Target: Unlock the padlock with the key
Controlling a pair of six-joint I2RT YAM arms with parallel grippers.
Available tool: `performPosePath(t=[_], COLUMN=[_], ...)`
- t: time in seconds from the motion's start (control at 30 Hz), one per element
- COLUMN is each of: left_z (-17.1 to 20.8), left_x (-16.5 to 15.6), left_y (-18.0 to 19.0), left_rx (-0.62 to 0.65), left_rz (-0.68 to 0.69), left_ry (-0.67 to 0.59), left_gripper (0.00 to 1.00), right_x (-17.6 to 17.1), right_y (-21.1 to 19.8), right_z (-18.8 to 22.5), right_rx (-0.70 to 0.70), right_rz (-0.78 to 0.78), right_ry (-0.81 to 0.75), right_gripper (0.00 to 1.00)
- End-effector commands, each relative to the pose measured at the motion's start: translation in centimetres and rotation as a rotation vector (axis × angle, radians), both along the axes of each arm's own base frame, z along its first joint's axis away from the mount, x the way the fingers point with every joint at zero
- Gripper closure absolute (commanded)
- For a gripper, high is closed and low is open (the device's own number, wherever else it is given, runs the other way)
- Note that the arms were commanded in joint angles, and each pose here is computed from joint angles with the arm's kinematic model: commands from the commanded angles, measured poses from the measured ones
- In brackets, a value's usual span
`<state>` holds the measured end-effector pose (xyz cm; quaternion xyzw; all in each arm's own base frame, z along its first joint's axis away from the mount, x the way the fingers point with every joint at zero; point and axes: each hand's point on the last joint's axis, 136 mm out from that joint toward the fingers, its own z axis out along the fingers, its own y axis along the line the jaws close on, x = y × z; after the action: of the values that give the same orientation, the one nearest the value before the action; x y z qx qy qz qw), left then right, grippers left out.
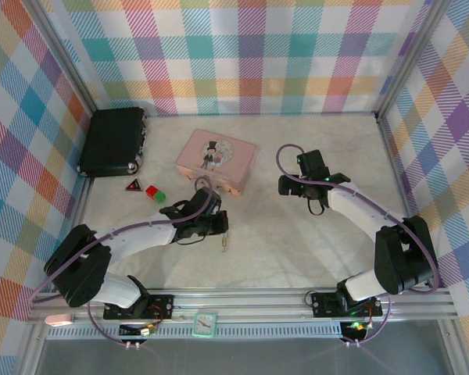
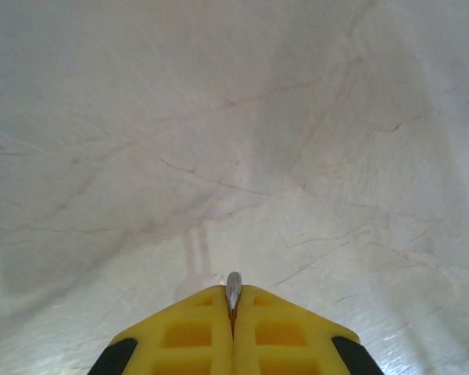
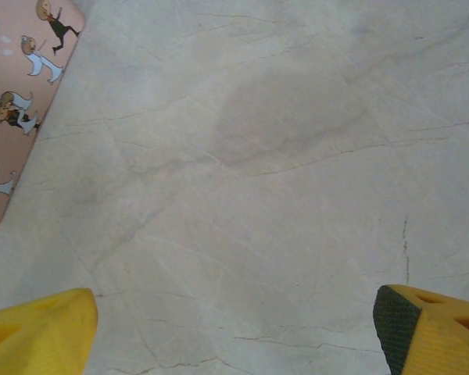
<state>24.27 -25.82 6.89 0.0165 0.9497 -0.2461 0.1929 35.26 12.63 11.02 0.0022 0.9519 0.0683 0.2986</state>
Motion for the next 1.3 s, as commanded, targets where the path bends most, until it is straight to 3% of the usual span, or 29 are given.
performPosePath(t=[0.0, 0.13, 0.2, 0.4, 0.57, 0.83, 1.0, 1.2, 1.27], left_z=[-0.8, -2.5, -3.2, -2.4, 0.7, 8.3, 11.7, 9.5, 8.3], left_x=[0.2, 0.5, 0.6, 1.1, 2.2, 7.5, 10.7, 11.7, 11.6], left_y=[-1.7, -2.6, -2.9, -2.4, 0.2, 9.8, 18.4, 25.2, 26.3], left_rx=[-0.018, 0.016, 0.009, 0.013, 0.102, 0.378, 0.535, 0.62, 0.668], left_rz=[-0.004, -0.002, 0.014, 0.07, 0.114, 0.274, 0.524, 0.693, 0.698], left_ry=[0.0, 0.009, 0.02, 0.002, -0.107, -0.406, -0.559, -0.573, -0.541], left_gripper=[1.0, 1.0, 0.94, 0.54, 0.31, 0.11, 0.05, 0.05, 0.05], right_x=[-0.4, -0.6, -0.6, -0.2, 0.8, 3.4, 6.1, 6.3, 5.5], right_y=[-0.5, -0.5, -0.7, -2.2, -5.3, -11.1, -11.3, -11.2, -11.6], right_z=[0.3, 0.6, 0.9, 0.6, -1.0, -2.5, -2.8, -2.3, -1.7], right_rx=[-0.026, -0.022, -0.024, -0.066, -0.107, -0.193, -0.254, -0.122, -0.109], right_rz=[-0.003, -0.004, -0.001, -0.016, -0.059, -0.157, -0.103, -0.085, -0.107], right_ry=[-0.019, -0.031, -0.05, -0.087, -0.076, -0.149, -0.31, -0.426, -0.488], right_gripper=[0.08, 0.08, 0.07, 0.06, 0.06, 0.06, 0.06, 0.07, 0.0])
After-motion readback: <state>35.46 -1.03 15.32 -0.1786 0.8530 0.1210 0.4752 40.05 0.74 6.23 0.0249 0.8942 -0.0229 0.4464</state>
